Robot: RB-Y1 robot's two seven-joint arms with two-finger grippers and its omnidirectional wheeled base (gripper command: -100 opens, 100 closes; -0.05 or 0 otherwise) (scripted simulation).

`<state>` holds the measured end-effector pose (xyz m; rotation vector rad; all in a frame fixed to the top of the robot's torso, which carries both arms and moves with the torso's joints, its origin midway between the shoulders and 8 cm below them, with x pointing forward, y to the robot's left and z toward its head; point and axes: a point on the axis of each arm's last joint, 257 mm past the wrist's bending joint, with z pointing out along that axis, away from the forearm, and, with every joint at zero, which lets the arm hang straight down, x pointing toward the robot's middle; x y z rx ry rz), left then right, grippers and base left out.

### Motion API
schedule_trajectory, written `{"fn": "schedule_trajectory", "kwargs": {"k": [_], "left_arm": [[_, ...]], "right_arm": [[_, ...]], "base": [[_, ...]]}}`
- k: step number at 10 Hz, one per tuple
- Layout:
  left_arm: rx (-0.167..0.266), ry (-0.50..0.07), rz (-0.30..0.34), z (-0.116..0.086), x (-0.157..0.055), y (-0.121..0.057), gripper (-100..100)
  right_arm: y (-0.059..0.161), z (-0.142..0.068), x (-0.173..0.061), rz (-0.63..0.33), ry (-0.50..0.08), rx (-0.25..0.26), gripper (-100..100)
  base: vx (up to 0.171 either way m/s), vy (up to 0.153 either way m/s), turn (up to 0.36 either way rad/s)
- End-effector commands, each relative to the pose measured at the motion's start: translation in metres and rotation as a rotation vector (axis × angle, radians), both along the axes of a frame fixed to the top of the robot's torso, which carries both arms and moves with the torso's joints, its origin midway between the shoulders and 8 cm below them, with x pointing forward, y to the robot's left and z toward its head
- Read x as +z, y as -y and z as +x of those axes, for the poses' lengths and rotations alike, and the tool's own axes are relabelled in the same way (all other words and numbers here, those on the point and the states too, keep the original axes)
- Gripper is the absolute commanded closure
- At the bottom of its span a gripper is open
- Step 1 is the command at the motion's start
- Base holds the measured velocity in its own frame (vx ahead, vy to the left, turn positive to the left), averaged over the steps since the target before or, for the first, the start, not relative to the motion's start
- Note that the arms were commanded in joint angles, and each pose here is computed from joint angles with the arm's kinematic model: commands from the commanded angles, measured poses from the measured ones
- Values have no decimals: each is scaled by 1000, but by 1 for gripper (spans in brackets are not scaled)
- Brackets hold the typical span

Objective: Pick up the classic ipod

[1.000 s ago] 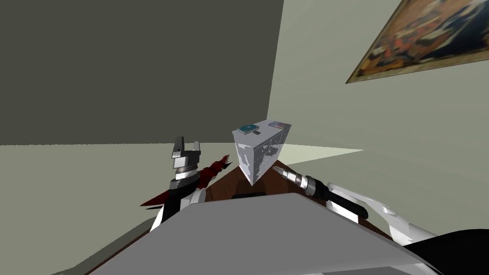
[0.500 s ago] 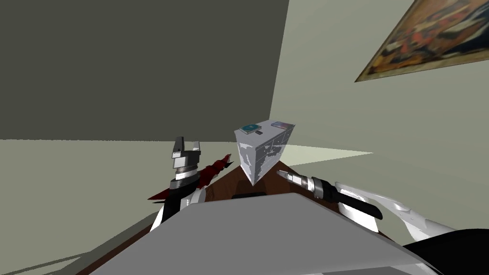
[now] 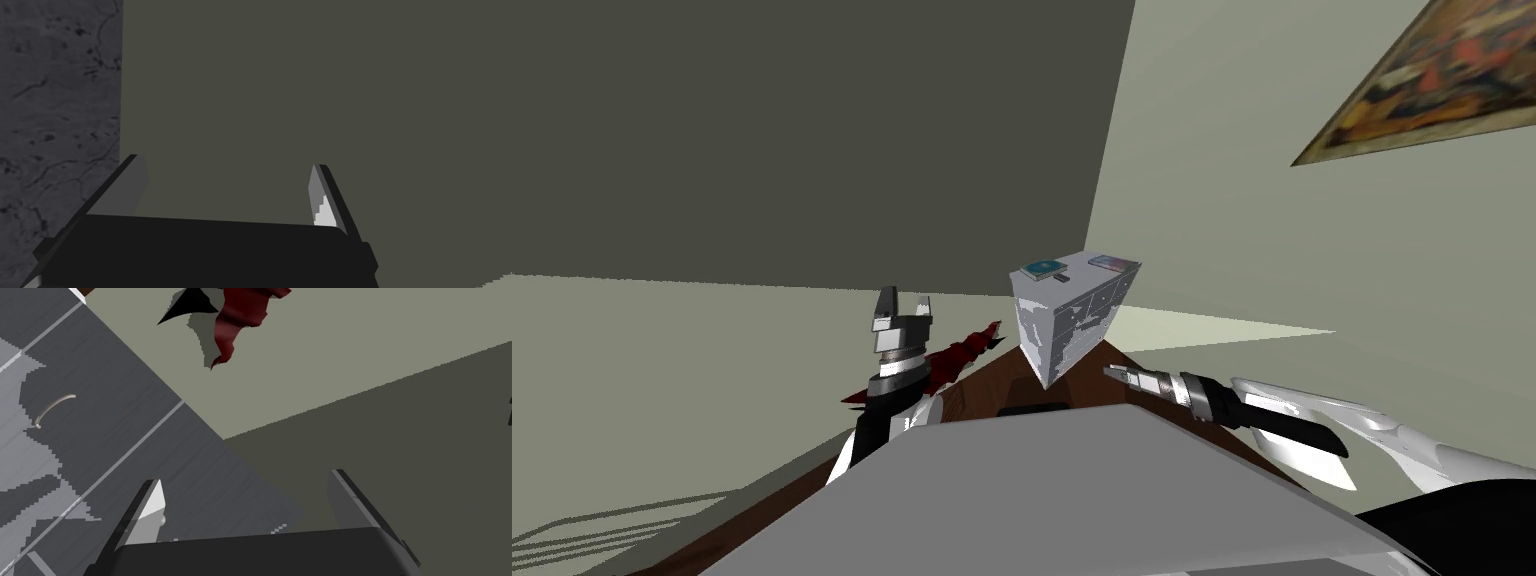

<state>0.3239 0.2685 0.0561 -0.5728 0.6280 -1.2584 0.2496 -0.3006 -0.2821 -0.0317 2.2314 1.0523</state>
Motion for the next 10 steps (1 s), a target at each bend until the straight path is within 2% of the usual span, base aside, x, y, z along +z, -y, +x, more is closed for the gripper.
{"fn": "schedule_trajectory", "kwargs": {"k": [1, 2, 4, 5, 7, 8, 10], "left_arm": [[0, 0, 0, 0, 0, 0, 0], [0, 0, 0, 0, 0, 0, 0], [0, 0, 0, 0, 0, 0, 0], [0, 0, 0, 0, 0, 0, 0], [0, 0, 0, 0, 0, 0, 0], [0, 0, 0, 0, 0, 0, 0], [0, 0, 0, 0, 0, 0, 0]], "right_arm": [[8, -3, -2, -35, -15, 18, -100], [24, -14, -12, -67, -64, 20, -100], [34, -15, -9, -111, -73, 45, -100], [50, -26, -17, -138, -121, 42, -100], [61, -26, -13, -185, -130, 68, -100], [79, -36, -17, -218, -178, 67, -100], [88, -35, -13, -255, -185, 86, -100]], "base": [[1, 7, -36], [2, 21, 151], [5, 13, 52], [7, 22, 152], [10, 18, 49], [11, 26, 148], [10, 14, 47]]}}
